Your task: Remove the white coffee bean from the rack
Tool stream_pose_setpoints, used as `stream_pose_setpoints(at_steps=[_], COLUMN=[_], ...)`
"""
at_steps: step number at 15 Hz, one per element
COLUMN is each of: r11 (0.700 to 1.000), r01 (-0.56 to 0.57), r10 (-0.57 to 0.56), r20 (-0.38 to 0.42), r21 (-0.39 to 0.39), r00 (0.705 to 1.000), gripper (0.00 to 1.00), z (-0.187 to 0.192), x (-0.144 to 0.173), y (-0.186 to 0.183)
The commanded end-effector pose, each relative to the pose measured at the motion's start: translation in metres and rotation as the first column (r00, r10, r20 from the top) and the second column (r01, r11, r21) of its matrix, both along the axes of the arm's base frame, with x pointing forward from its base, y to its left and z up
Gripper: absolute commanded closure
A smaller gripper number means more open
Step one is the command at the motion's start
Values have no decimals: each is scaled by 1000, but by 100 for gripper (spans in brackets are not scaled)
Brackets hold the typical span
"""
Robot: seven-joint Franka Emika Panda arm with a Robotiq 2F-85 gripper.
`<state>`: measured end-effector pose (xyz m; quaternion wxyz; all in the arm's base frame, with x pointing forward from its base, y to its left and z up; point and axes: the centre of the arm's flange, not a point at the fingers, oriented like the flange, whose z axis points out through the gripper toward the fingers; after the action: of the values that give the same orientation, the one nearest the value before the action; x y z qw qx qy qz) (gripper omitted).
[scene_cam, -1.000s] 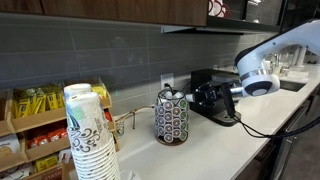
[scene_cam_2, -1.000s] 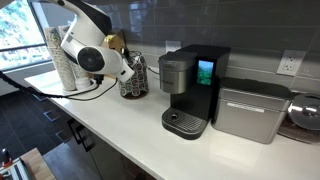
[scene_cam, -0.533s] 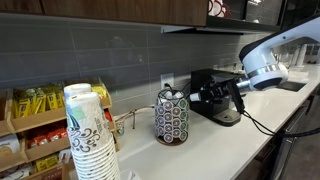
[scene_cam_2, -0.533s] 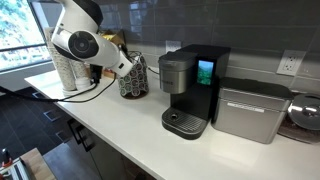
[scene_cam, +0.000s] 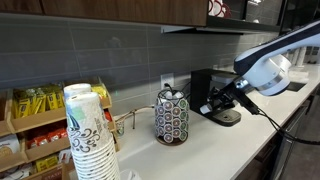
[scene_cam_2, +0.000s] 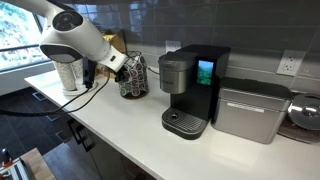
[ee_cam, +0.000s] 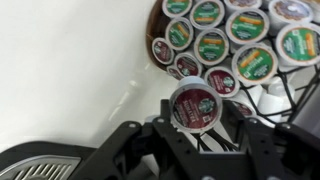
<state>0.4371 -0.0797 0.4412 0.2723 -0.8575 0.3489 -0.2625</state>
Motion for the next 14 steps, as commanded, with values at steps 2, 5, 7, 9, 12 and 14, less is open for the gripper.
stream_pose_setpoints(at_steps=[2, 5, 7, 9, 12, 14], r11=[980, 944, 913, 871, 827, 803], r01=[-86, -186, -274, -364, -437, -470], r10=[53, 95, 137, 170, 188, 201], r20=[-181, -314, -406, -494, -559, -575], r21=[-180, -273, -303, -329, -354, -367], r00=[982, 945, 903, 853, 808, 793], gripper=[72, 72, 72, 72, 72, 72], z=[-4, -16, -22, -26, -35, -44], x=[-24, -28, -31, -34, -36, -35], y=[14, 17, 18, 20, 28, 37])
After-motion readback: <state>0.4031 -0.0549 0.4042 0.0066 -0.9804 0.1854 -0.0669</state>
